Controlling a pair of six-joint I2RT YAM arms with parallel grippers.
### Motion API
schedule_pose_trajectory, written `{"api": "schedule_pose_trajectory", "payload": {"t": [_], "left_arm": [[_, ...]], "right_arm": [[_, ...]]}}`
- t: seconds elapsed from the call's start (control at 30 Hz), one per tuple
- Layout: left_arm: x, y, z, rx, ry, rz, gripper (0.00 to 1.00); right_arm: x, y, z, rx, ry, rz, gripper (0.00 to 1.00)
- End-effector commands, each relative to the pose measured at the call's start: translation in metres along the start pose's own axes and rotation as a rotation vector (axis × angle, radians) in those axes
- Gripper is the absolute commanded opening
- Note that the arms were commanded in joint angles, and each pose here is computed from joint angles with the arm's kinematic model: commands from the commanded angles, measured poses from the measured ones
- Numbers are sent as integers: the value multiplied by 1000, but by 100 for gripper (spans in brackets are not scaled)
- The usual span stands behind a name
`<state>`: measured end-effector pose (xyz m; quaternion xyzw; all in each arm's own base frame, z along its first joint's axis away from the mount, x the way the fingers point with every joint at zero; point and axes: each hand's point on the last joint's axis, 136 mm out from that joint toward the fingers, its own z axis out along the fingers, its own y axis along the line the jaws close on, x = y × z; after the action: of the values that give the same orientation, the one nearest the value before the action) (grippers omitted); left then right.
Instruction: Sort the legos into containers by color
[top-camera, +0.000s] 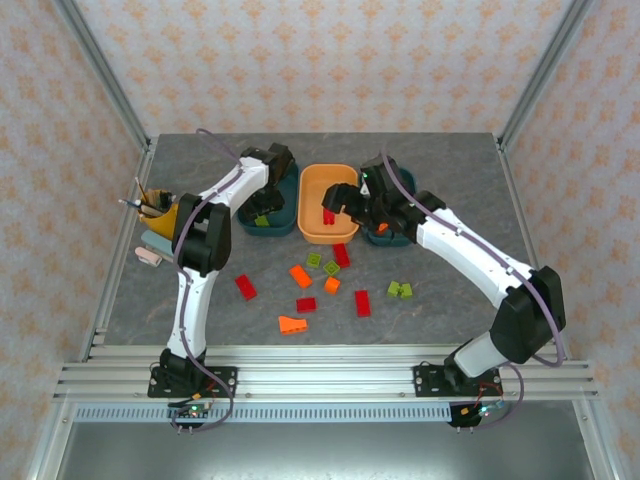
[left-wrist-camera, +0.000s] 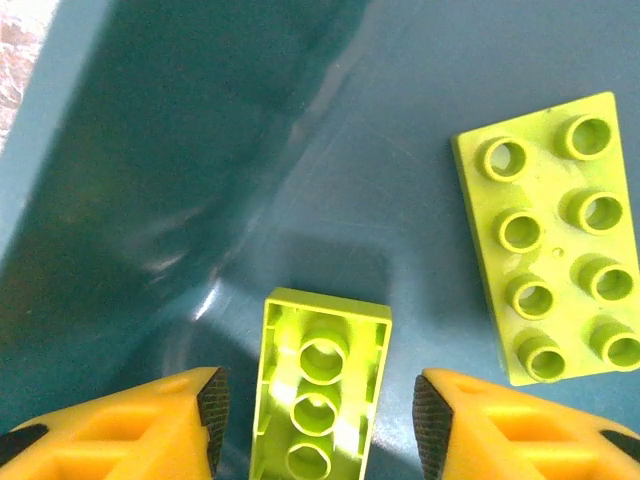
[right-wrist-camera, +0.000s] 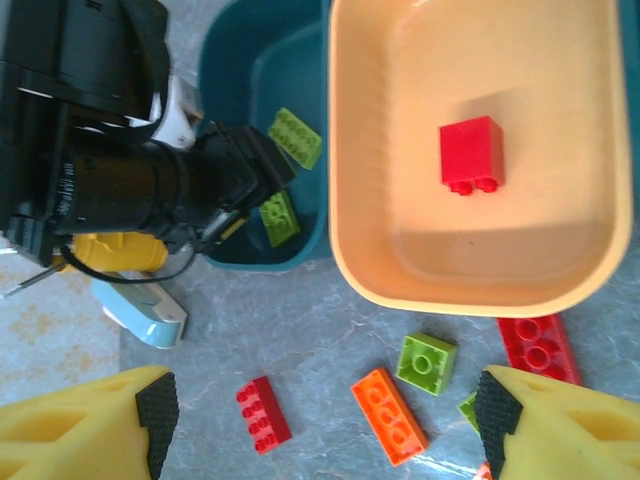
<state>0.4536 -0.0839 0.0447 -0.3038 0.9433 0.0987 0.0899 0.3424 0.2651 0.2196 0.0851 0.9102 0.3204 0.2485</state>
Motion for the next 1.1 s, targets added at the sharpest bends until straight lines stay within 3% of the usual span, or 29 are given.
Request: {"api": "schedule_pose_trajectory", "payload": {"t": [0.0,0.27,0.43,0.5,0.7,0.8,1.07], "left_arm": [[-13,6,-36,36,-46,-14,59],[-15,4,-137,252,-168,-27,69],[34,17,-197,418,-231,78,77],[66,27,-205,480,-227,131,87],[157,67,-199,581,-154,243,100],[191,85,-186,606,-117,259,100],[216,109,-167,612,-112,238,100]], "right_arm": [[7,-21,-11,89,-6,-21,79],[48,-74,-39,346,95,-159,72],[105,-105,-45,470,237,-239,66],[125,-118,-42,506,291,-240,65],[159,-138,-21,510,390,-210,64],[170,-148,-10,532,441,-226,63],[183,-152,10,549,487,-274,63]]}}
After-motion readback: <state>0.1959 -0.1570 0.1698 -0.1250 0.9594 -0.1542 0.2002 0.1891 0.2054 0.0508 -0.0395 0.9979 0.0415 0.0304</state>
